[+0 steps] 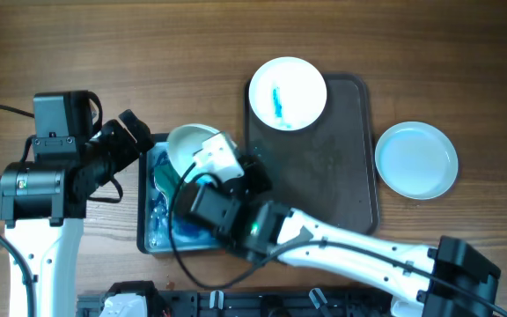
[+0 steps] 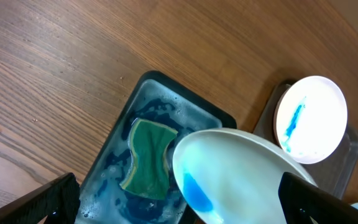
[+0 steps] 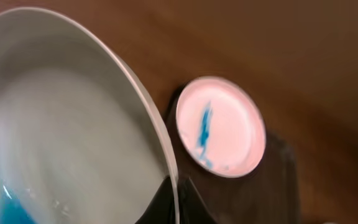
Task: Clean dirty plates on tray and stack at the side
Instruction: 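Lift the lower plate with the right gripper and dip it in the basin, then carry the plate right and stack it on the plate beside the tray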
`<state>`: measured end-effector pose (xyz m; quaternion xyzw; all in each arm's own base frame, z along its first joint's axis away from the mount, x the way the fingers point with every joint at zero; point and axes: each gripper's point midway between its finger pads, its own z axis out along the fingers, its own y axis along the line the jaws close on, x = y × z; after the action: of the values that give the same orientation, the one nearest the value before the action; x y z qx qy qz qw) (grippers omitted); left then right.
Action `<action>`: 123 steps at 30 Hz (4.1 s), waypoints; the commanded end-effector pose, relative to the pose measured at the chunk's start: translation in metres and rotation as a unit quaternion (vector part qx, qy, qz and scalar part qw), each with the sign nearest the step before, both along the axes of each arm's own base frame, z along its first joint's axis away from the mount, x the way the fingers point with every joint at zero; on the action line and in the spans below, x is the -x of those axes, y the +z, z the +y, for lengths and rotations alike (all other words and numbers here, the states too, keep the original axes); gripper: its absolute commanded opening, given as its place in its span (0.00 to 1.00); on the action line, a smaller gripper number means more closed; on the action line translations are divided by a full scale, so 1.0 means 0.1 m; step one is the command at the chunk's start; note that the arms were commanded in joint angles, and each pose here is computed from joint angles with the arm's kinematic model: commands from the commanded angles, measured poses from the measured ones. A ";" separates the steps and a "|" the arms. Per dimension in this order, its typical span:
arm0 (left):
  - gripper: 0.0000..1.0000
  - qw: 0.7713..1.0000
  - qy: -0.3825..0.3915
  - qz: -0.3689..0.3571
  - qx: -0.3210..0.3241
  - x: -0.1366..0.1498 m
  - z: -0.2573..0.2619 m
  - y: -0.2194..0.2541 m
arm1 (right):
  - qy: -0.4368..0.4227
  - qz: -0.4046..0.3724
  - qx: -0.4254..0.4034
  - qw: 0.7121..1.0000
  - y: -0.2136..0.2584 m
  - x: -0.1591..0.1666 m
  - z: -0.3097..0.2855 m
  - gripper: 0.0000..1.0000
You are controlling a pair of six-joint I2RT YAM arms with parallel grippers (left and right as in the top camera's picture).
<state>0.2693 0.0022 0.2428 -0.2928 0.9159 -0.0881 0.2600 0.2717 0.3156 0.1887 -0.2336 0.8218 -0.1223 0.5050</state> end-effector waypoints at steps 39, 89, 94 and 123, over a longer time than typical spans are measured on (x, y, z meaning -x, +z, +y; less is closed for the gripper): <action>1.00 1.000 0.000 -0.009 0.001 -0.01 0.01 0.06 | 0.003 -0.166 0.072 0.983 0.85 0.14 0.21 0.04; 1.00 1.000 0.000 -0.009 0.001 -0.01 0.01 0.06 | 0.002 -0.185 0.135 0.974 1.00 0.02 0.16 0.04; 1.00 1.000 0.000 -0.009 0.001 -0.01 0.01 0.06 | 0.006 -0.186 0.147 0.972 1.02 -0.02 0.16 0.04; 1.00 1.000 0.000 -0.009 0.001 -0.01 0.01 0.06 | -0.361 0.181 -0.416 0.815 0.51 -0.32 -3.31 0.04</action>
<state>0.2692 0.0021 0.2427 -0.2927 0.9160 -0.0882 0.2596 0.3178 0.0203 0.2582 0.2575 0.8893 0.1196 0.3586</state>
